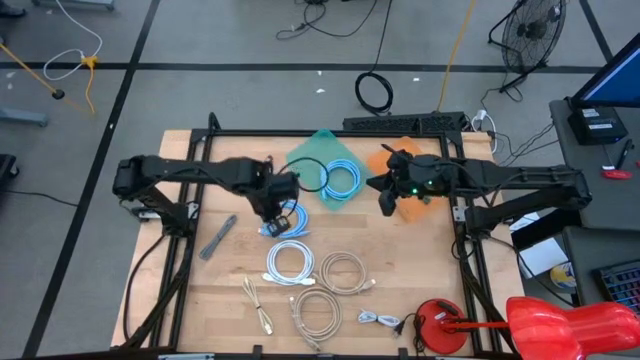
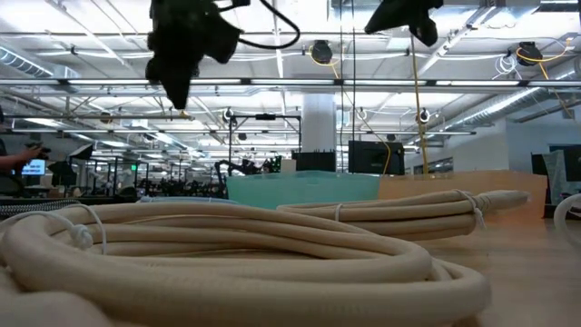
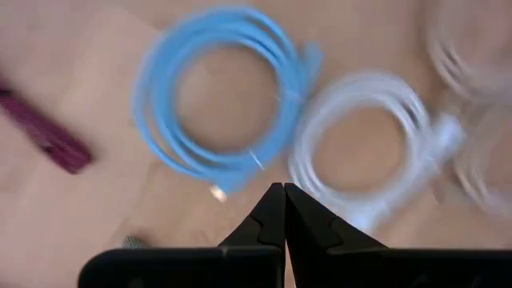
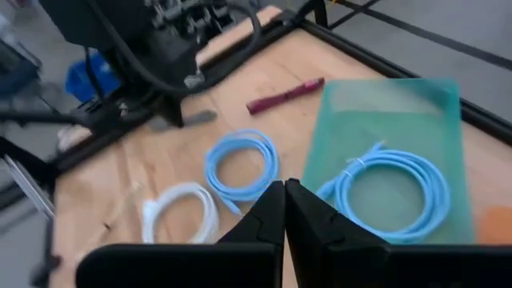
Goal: Pick & Place USB Port
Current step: Put the light blue charger cable into the green bin
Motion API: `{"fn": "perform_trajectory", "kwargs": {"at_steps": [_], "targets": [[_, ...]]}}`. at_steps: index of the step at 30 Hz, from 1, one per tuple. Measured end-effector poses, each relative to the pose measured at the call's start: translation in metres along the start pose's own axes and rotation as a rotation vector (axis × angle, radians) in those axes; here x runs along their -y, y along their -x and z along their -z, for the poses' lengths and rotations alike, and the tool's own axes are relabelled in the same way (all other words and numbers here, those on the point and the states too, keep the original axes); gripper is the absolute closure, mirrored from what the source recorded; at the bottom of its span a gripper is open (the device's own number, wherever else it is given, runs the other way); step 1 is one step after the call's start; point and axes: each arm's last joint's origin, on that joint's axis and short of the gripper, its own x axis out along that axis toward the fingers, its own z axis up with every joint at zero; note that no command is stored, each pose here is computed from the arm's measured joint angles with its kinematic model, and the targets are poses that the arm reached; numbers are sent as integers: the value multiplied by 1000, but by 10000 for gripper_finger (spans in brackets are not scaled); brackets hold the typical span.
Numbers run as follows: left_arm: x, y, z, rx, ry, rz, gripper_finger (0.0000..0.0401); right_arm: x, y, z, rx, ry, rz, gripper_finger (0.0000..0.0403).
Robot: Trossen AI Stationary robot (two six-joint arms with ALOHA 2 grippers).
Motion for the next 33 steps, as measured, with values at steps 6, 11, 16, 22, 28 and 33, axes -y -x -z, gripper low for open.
{"fn": "perform_trajectory", "kwargs": {"at_steps": [6,11,16,22,28,33], "targets": [[-9,-24,-10,223,344,-115,398,1,0,3,-41,22,-7,403],[-6,-28,-24,237,452,138,391,1,0,3,-44,31,-7,403],[10,-23,-31,261,354,343,379,-2,1,5,-48,41,-19,403],[23,-19,-40,311,226,502,338,-2,1,5,-47,41,-18,403],[27,-25,-28,253,-22,447,249,-4,2,6,-51,47,-27,403],[24,-33,-8,140,-178,279,198,-4,2,6,-52,51,-28,403]]}}
